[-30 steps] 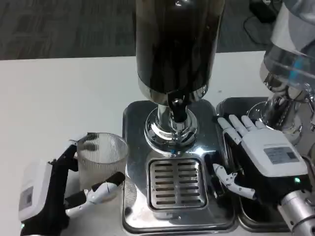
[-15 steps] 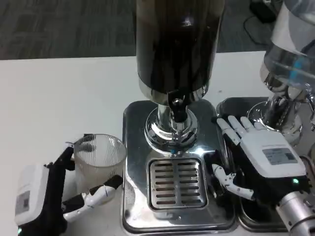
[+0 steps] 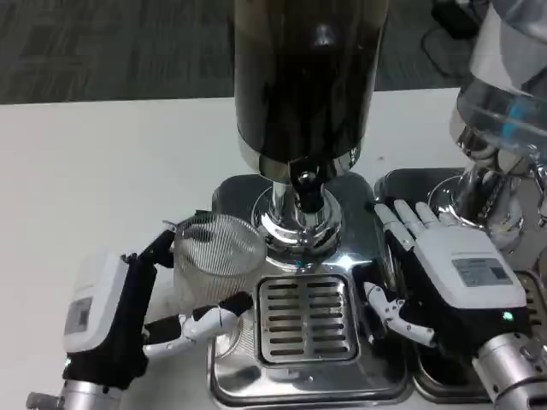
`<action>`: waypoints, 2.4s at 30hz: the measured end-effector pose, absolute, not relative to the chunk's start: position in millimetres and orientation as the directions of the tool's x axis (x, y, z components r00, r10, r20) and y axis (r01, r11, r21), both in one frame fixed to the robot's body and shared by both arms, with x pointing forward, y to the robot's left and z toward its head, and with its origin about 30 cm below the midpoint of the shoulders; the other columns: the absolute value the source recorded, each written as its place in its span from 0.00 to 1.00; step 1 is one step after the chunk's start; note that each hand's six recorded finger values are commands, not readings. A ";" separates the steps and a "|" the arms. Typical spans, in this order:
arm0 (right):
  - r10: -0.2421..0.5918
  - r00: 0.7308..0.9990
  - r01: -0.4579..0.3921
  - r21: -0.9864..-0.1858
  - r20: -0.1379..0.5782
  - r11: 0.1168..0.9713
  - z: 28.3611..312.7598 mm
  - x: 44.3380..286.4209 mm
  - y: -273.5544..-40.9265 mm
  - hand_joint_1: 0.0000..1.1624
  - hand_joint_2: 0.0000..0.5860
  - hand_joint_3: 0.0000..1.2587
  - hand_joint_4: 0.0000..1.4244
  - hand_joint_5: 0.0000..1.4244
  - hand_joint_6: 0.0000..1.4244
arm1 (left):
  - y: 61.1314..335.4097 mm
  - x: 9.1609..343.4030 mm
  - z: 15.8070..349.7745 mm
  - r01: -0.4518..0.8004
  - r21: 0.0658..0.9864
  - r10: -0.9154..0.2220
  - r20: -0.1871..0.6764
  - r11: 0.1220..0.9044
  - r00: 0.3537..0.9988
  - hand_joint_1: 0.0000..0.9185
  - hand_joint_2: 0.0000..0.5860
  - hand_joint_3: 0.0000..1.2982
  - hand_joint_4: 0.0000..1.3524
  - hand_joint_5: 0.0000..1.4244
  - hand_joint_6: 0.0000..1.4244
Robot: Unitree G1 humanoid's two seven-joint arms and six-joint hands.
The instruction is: Grasp the cup under the faucet to collect the drink, then remove the cup.
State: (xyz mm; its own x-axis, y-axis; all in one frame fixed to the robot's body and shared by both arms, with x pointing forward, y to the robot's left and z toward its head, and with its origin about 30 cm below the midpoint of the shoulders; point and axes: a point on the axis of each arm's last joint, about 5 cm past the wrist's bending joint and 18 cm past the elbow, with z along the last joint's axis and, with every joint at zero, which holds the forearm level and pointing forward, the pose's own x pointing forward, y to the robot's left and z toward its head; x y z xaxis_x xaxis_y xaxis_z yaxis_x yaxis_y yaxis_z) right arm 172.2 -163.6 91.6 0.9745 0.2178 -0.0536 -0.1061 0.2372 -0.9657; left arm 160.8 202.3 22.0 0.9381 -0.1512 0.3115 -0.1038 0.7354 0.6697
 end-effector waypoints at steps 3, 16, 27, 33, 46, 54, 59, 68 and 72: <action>0.200 0.979 -0.099 -0.966 -0.051 0.239 91.8 172.0 -164.8 0.21 0.82 0.04 0.00 0.00 0.02 | 199.0 166.6 23.0 -0.076 0.671 -0.187 0.312 0.738 0.932 0.47 0.25 0.29 0.32 0.47 0.44; 0.121 0.992 -0.069 -0.969 -0.041 0.236 95.9 161.0 -169.0 0.22 0.82 0.04 0.00 0.00 0.02 | 175.7 194.5 28.1 0.036 0.675 -0.338 0.321 0.737 0.885 0.46 0.24 0.29 0.32 0.47 0.44; 0.077 0.996 -0.060 -0.968 -0.042 0.245 96.4 154.3 -168.1 0.22 0.83 0.04 0.00 0.00 0.02 | 163.9 206.4 24.1 0.088 0.708 -0.399 0.287 0.701 0.871 0.45 0.25 0.29 0.32 0.47 0.44; 0.070 0.997 -0.054 -0.969 -0.038 0.239 96.9 153.4 -168.1 0.23 0.83 0.04 0.00 0.00 0.02 | 159.9 212.6 24.0 0.076 0.726 -0.411 0.297 0.684 0.862 0.44 0.25 0.29 0.32 0.47 0.44; 0.066 0.997 -0.058 -0.968 -0.043 0.242 95.7 152.1 -166.8 0.23 0.83 0.03 0.00 0.00 0.02 | 158.4 214.2 21.1 0.066 0.741 -0.416 0.298 0.669 0.859 0.41 0.23 0.29 0.32 0.46 0.42; 0.068 0.997 -0.057 -0.967 -0.041 0.247 95.4 152.5 -165.7 0.23 0.84 0.03 0.00 0.00 0.02 | 161.6 213.3 19.9 0.071 0.750 -0.413 0.280 0.658 0.867 0.37 0.20 0.28 0.30 0.44 0.36; 0.070 0.997 -0.058 -0.967 -0.041 0.249 95.4 152.8 -165.9 0.22 0.84 0.03 0.00 0.00 0.02 | 163.1 211.9 19.8 0.078 0.757 -0.426 0.276 0.648 0.861 0.36 0.20 0.27 0.30 0.43 0.34; 0.076 0.996 -0.056 -0.960 -0.036 0.273 96.6 154.8 -166.6 0.22 0.84 0.03 0.00 0.00 0.02 | 169.3 207.0 18.5 0.093 0.783 -0.451 0.252 0.615 0.856 0.29 0.13 0.26 0.27 0.40 0.30; 0.082 0.996 -0.047 -0.961 -0.026 0.273 98.2 157.4 -166.4 0.18 0.81 0.04 0.00 0.00 0.02 | 170.1 206.6 18.5 0.097 0.793 -0.453 0.239 0.602 0.859 0.22 0.11 0.22 0.22 0.37 0.27</action>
State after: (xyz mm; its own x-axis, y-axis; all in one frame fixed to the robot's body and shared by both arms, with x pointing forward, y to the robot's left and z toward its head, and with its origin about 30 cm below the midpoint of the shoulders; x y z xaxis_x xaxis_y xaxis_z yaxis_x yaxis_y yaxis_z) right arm 157.4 -166.4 98.2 0.9963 0.0821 -0.0255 -0.0471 0.2729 -0.9609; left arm 206.6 170.1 18.5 0.8588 -0.4532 0.2389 0.0970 0.6017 0.7928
